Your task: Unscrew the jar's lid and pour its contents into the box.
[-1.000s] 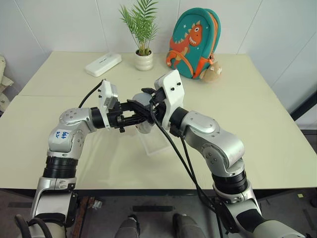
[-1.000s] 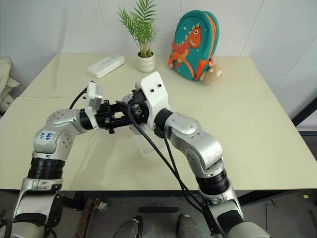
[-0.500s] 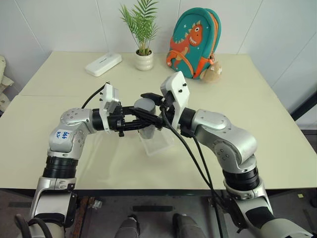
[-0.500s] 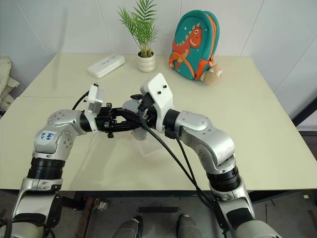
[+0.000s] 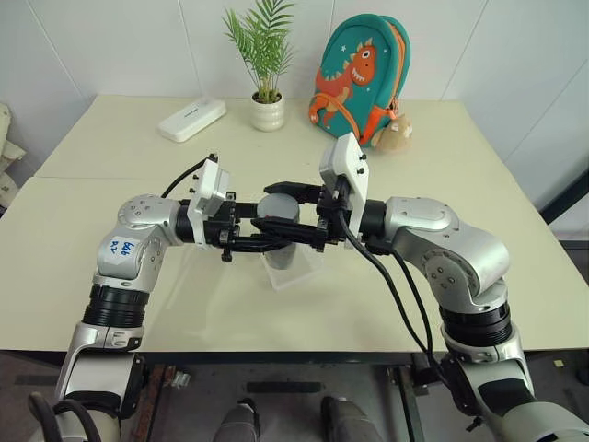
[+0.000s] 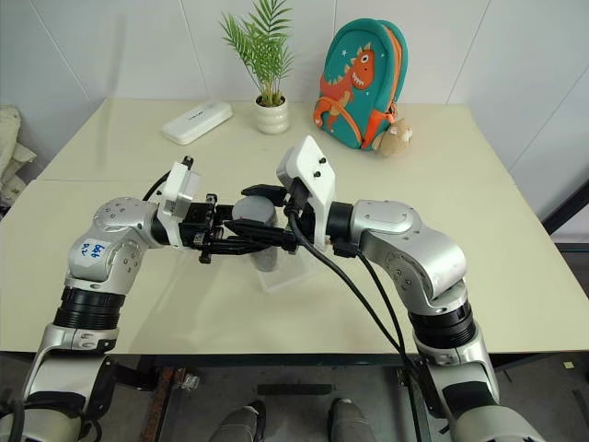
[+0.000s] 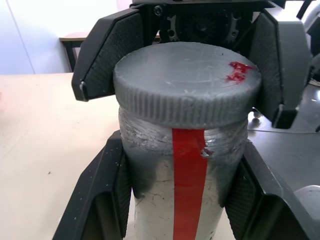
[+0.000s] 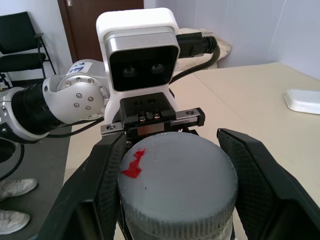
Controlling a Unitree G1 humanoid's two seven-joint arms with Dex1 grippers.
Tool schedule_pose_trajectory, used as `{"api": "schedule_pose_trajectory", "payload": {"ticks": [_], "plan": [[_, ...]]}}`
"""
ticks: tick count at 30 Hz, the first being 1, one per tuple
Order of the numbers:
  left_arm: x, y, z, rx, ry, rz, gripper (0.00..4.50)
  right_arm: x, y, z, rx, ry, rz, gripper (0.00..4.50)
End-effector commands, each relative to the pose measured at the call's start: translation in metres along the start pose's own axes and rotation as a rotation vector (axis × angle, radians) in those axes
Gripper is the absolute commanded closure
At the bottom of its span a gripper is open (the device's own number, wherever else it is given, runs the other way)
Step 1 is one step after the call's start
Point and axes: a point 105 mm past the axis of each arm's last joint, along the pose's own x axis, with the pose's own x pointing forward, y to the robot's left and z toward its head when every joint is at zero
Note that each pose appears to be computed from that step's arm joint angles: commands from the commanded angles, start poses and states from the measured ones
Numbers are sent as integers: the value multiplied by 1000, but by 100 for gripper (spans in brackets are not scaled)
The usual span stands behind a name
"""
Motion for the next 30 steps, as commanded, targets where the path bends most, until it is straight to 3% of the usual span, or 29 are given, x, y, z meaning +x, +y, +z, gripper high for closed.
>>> {"api": "schedule_pose_trajectory", "payload": {"ticks": [1,9,14,30], "plan": [[-20,15,-4,-19,46,104,248,6,47,22,-61,-92,280,193],[-17,17,-3,-8,40,95,248,6,36,16,-32,-91,230,193],[-15,15,-2,-2,37,74,248,8,27,14,-31,-92,179,27],[-12,0,4,43,37,-17,248,10,7,11,-68,-81,97,27]]}}
